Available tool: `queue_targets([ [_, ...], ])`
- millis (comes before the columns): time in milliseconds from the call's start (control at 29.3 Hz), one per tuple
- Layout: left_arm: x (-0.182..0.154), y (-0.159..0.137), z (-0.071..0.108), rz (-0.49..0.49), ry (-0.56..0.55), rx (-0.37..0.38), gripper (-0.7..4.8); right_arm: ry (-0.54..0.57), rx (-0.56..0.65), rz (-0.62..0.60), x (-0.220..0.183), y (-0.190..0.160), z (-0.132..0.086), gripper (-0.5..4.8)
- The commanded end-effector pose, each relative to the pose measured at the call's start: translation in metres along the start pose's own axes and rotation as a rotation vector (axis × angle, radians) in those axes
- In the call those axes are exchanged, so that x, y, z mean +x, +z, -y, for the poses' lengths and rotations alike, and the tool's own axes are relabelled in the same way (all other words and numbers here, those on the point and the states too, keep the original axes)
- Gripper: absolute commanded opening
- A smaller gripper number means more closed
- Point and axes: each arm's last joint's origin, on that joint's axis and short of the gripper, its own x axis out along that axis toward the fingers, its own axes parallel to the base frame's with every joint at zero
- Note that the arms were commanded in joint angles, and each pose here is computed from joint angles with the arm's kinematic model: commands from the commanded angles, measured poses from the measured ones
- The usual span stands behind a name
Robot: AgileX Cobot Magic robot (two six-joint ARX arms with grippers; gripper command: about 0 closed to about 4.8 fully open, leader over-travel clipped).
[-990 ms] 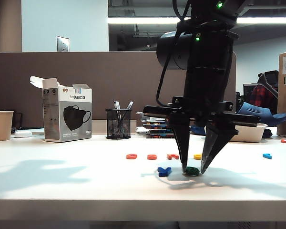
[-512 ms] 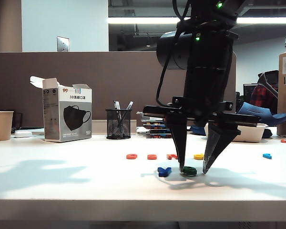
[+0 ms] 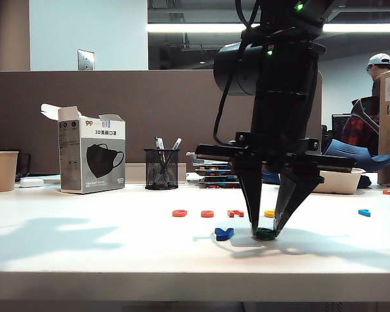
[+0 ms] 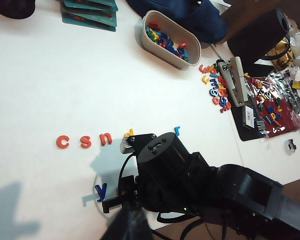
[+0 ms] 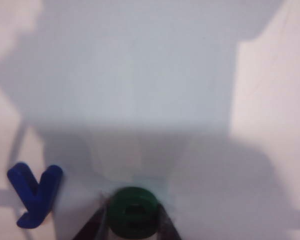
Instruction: Select the appropriate letters from the row of letter magnets placed on the table to arrange into the word "yes".
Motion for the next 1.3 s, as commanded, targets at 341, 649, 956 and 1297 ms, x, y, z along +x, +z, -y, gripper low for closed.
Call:
queue_targets([
  [341,-0.002,0.001,0.001,0.016,-0.009,0.008,-0.05,0.001,-0.008,0.0,-0.007,0.001,-0.001,1.78],
  [649,-0.002,0.001,0.001,0.017,-0.01,0.008,-0.05,0.015,-0.013,0.022,-0.026,0.011,-0.008,1.76],
  [956,-0.002,0.001,0.001,0.016,-0.01,0.008,-0.05,0.002,-0.014,0.009,-0.025,0.01,-0.007,1.66],
  [1297,-0.002,0.001,0.001,0.015,-0.012,0.008,-0.05,0.005,-0.034,0.014,-0.025,0.011,-0.007,1.66],
])
